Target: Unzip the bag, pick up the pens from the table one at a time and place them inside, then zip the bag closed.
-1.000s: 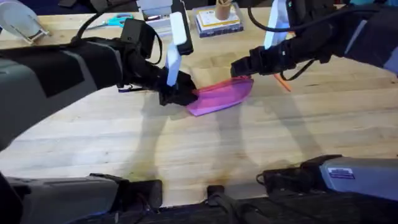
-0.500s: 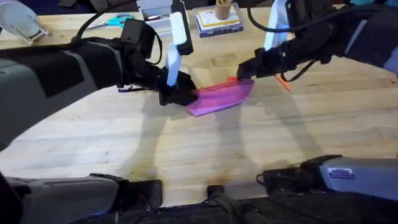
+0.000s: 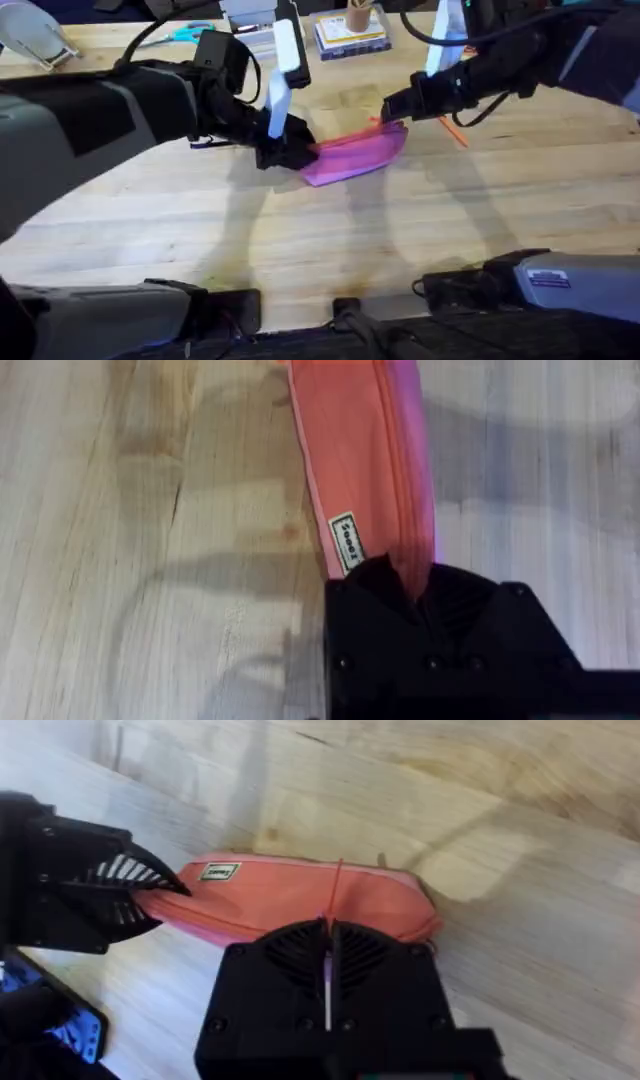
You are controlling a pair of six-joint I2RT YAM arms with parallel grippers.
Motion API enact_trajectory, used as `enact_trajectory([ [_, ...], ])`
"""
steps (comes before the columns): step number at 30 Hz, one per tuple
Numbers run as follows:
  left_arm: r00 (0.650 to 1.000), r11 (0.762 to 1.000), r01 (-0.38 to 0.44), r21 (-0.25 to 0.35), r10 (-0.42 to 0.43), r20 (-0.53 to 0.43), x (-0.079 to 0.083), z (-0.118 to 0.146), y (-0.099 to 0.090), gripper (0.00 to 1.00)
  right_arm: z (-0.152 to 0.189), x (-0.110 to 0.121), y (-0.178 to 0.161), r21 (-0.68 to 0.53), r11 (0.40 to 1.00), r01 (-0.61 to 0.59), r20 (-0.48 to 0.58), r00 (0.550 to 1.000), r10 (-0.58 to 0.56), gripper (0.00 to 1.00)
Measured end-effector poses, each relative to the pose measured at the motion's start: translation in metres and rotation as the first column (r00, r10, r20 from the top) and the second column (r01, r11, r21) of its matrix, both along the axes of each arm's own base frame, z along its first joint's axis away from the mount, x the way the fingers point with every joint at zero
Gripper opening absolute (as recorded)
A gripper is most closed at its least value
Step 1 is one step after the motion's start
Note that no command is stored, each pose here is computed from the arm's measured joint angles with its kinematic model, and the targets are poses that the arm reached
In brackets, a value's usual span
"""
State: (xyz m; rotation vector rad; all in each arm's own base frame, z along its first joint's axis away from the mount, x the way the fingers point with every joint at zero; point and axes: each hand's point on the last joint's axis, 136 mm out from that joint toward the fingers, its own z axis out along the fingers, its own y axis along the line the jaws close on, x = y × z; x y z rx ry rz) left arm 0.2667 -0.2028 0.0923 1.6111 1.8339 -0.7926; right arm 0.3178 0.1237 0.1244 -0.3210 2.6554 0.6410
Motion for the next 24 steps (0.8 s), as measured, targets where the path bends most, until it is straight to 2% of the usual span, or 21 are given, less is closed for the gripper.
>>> enact_trajectory([
  [5,1.0,1.0,-0.001,0.0,0.001,0.0,0.0,0.0,0.0,0.044,0.013,-0.001,0.002,0.018,1.0,-0.007,0.026,1.0,0.007,0.031],
  [12,1.0,1.0,-0.001,0.001,0.001,-0.002,0.0,0.0,0.0,0.044,0.013,-0.007,0.003,0.026,1.0,-0.012,0.003,1.0,0.012,0.031],
  [24,1.0,1.0,-0.001,0.001,0.001,-0.002,0.0,0.0,0.0,0.044,0.019,-0.017,0.03,0.092,0.991,-0.094,0.004,0.996,0.094,0.031],
])
